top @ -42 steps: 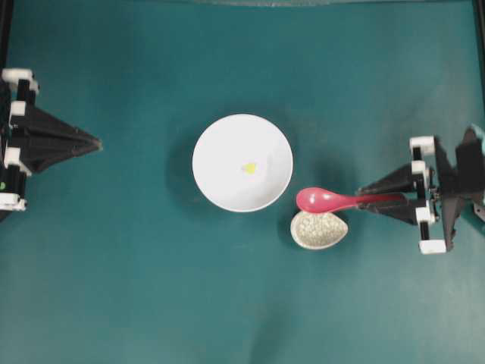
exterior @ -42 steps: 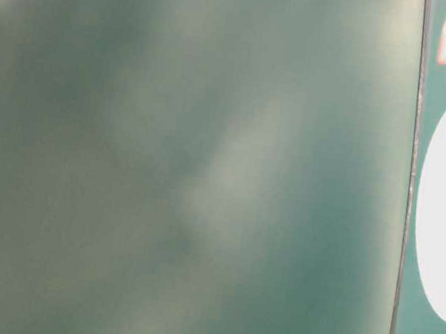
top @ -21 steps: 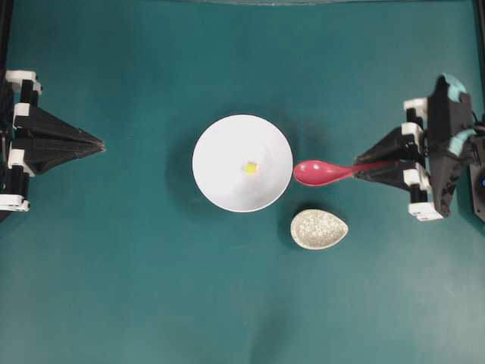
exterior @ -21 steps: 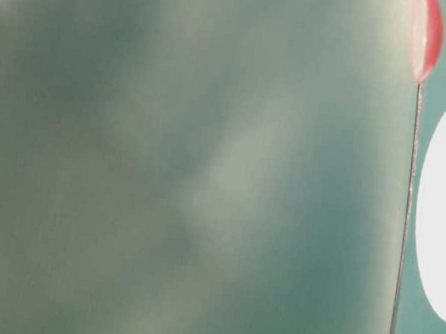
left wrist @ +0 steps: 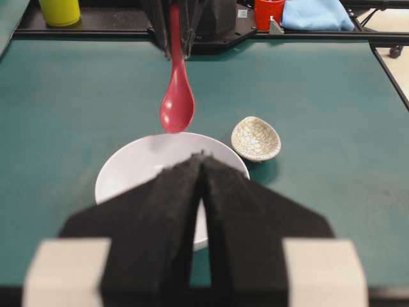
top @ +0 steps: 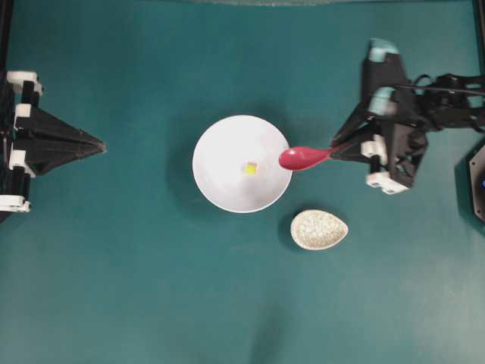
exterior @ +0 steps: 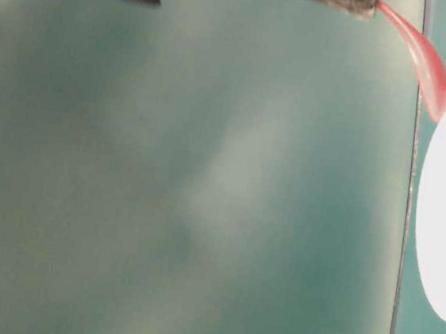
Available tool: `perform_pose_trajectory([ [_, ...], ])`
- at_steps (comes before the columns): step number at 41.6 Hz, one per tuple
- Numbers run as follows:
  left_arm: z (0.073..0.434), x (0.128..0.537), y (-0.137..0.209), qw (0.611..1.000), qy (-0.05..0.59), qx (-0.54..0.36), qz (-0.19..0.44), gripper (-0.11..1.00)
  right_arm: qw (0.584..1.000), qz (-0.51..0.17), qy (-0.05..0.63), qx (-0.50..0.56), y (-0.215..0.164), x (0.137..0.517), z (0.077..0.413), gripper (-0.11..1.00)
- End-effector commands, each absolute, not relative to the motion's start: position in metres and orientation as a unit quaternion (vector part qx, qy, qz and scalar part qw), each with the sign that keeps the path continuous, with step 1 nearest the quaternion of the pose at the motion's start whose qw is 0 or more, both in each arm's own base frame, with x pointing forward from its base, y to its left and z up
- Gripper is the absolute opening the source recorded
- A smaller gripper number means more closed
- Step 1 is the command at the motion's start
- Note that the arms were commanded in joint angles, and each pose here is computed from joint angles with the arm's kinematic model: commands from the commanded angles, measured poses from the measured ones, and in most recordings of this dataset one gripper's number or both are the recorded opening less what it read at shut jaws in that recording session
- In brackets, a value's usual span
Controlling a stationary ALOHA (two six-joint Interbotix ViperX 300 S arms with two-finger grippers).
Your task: Scoop the yellow hexagonal prism block from the bowl with a spoon using the right arm.
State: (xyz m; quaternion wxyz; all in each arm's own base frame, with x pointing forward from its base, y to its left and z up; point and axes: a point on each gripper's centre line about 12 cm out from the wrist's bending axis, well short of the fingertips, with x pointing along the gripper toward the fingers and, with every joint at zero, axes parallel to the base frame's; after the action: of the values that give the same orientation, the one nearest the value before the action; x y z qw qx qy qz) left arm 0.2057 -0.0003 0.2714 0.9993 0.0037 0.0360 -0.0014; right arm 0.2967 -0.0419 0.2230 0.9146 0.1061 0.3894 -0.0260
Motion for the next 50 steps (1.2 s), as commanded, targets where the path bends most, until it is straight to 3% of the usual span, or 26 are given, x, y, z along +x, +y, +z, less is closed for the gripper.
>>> perform_pose_trajectory([
  [1,0.281,0.209,-0.001,1.0,0.023,0.005,-0.002,0.03,0.91,-0.018,0.399,0.109,-0.048,0.312,0.239,0.24],
  [26,0.281,0.209,-0.001,1.0,0.023,0.005,-0.002,0.03,0.84,0.039,0.529,0.118,-0.063,0.358,0.251,0.24],
  [50,0.281,0.209,-0.001,1.0,0.022,0.006,-0.003,0.03,0.823,0.015,0.558,0.106,-0.073,0.368,0.251,0.23],
])
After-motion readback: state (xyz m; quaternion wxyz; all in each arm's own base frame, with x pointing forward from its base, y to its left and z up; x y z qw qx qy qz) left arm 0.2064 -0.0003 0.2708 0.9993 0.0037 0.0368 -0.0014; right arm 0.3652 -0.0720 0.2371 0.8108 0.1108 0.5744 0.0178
